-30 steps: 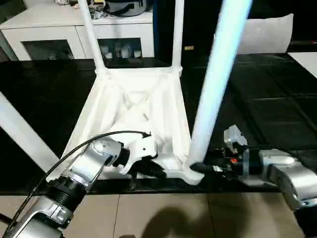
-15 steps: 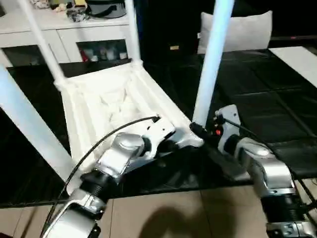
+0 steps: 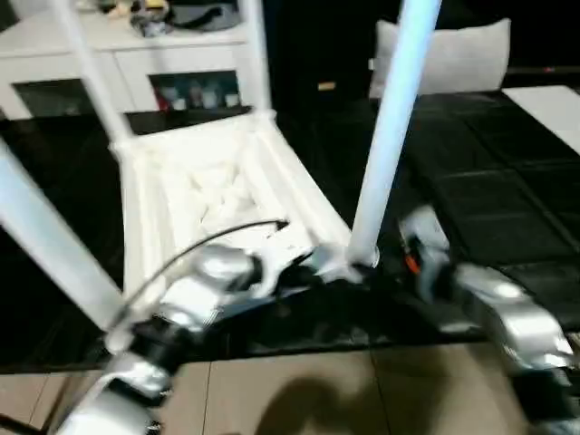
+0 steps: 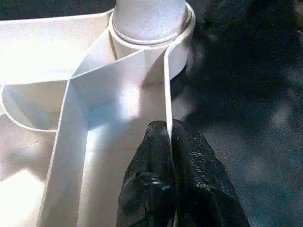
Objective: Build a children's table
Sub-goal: Rotate leg to tighten
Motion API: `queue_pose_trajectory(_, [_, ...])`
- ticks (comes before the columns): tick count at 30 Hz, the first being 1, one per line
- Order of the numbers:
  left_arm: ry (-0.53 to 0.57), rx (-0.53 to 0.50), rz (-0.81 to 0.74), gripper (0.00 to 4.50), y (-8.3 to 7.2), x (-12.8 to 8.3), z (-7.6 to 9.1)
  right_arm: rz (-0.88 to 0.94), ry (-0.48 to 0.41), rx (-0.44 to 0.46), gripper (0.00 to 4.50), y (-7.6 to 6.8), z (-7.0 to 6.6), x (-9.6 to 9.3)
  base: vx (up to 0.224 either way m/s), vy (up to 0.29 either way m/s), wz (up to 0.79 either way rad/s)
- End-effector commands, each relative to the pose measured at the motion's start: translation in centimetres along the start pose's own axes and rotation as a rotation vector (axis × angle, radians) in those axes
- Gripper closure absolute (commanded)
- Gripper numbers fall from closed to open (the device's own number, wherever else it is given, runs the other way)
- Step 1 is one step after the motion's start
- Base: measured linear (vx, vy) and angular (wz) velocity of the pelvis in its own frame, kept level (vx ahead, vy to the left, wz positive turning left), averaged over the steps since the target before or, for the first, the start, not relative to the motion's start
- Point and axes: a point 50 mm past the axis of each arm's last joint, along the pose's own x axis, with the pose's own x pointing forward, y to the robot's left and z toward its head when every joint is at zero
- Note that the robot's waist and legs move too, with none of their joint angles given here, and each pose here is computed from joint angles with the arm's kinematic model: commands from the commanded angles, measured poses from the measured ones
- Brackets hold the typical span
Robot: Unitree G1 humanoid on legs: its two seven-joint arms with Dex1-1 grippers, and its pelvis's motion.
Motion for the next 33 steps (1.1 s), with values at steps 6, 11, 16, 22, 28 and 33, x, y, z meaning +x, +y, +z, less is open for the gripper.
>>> queue_pose_trajectory(6, [0.009,0.079,-0.219,4.50,-1.7,-0.8,0.2,0.260,-0.024,-0.037,0.86,1.1,1.3,-0.3,0.000,0.000,0.00])
queue_pose_trajectory(11, [0.025,0.084,-0.265,4.50,-1.9,-1.3,-0.1,0.338,0.011,-0.063,1.33,1.4,1.0,-0.1,0.000,0.000,0.00])
queue_pose_trajectory(16, [0.034,0.084,-0.276,4.50,-1.8,-1.7,-0.3,0.434,0.018,-0.044,1.81,1.9,1.1,0.0,0.000,0.000,0.00])
queue_pose_trajectory(22, [0.024,0.075,-0.278,4.50,-1.8,-1.7,-0.2,0.480,0.014,-0.025,2.25,2.2,1.2,-0.1,0.000,0.000,0.00])
queue_pose_trajectory(28, [0.002,0.042,-0.232,4.50,-1.5,-1.3,0.1,0.440,-0.033,0.005,2.39,2.7,1.4,0.3,0.000,0.000,0.00])
queue_pose_trajectory(33, [-0.030,-0.034,-0.042,4.50,-0.3,0.0,0.9,0.118,-0.032,0.057,2.41,1.9,1.3,2.4,0.000,0.000,0.00])
